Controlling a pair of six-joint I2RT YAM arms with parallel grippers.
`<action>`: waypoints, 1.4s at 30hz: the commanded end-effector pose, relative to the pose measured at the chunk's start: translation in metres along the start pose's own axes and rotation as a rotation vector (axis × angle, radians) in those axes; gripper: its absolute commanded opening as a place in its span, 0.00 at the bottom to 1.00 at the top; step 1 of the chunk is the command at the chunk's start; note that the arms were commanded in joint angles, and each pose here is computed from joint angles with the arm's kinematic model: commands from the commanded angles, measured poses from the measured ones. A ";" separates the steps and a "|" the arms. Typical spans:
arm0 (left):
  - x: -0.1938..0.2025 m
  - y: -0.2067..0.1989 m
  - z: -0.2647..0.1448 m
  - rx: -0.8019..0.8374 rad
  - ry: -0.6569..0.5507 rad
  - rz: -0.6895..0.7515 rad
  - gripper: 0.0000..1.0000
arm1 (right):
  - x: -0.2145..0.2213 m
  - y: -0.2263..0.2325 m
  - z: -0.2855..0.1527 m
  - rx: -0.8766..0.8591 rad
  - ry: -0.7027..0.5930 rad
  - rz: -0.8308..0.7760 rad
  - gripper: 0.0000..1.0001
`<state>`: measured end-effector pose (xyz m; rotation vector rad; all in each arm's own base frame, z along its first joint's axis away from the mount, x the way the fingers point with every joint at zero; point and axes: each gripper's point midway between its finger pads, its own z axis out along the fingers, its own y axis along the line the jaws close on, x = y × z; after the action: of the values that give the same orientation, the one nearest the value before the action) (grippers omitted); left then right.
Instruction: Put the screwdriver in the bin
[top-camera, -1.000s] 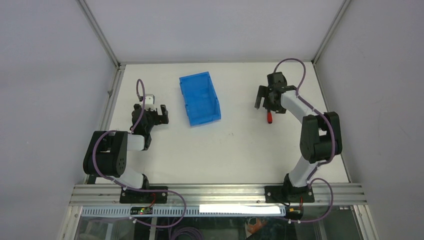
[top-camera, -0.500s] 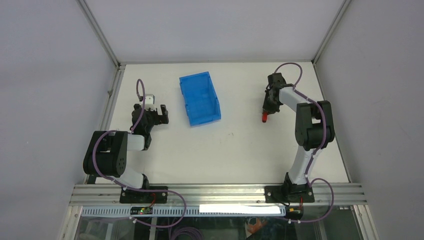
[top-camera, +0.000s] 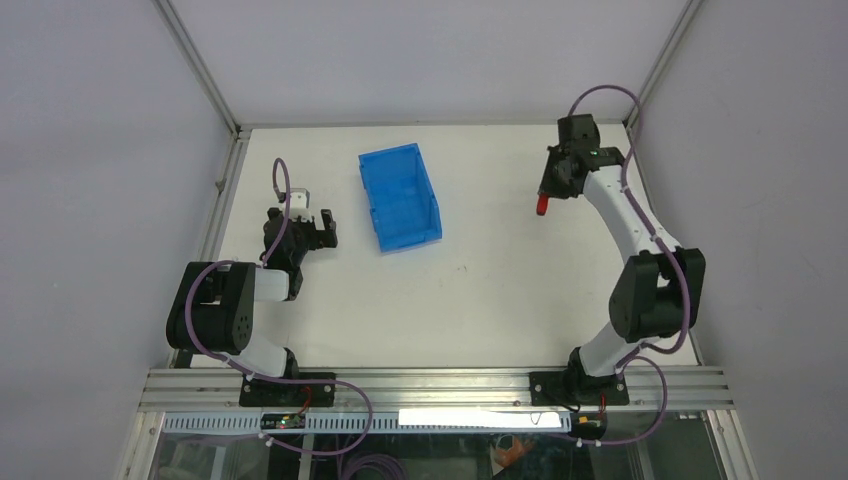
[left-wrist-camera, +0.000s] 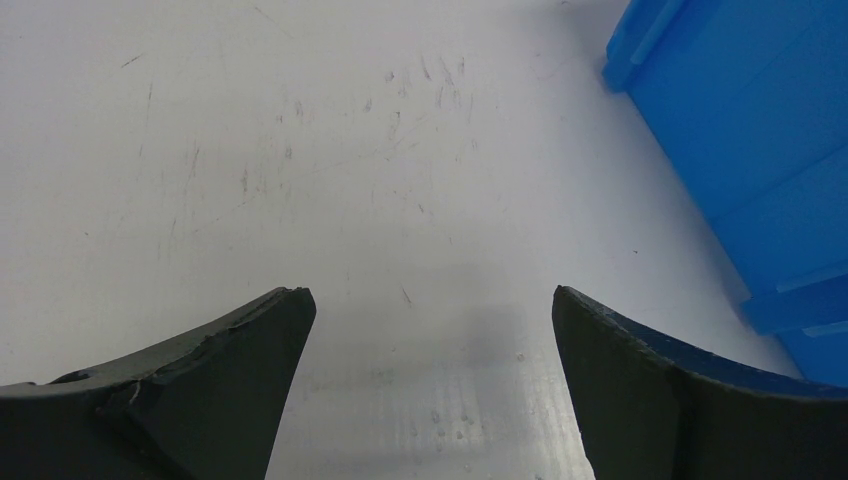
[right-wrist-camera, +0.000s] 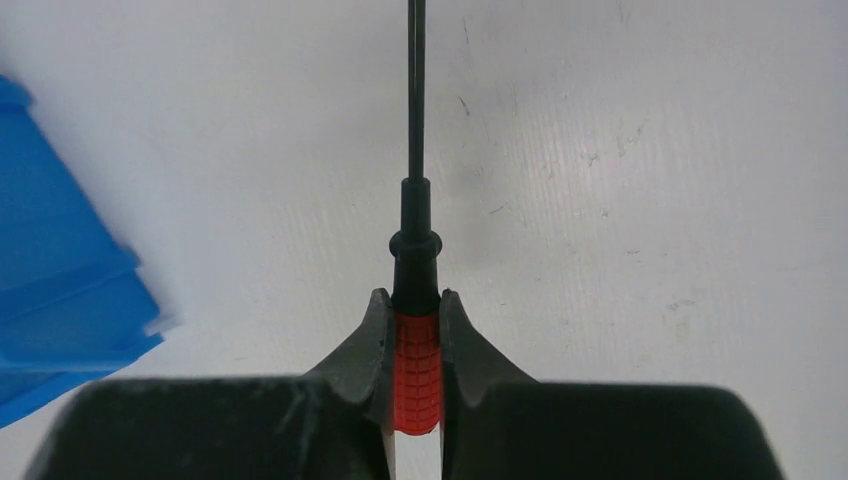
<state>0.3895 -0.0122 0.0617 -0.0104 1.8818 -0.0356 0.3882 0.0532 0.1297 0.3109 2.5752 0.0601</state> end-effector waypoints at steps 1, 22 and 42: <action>-0.017 -0.005 -0.001 0.015 -0.056 -0.016 0.99 | -0.036 0.013 -0.068 -0.054 -0.144 -0.041 0.00; -0.017 -0.005 -0.001 0.016 -0.056 -0.016 0.99 | -0.015 0.281 -0.119 -0.437 -0.246 -0.453 0.00; -0.017 -0.005 -0.001 0.015 -0.055 -0.016 0.99 | 0.073 0.324 0.060 -0.255 0.021 -0.444 0.32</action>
<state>0.3895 -0.0122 0.0618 -0.0107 1.8815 -0.0353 0.4177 0.3743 0.0639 -0.4284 2.5930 0.1856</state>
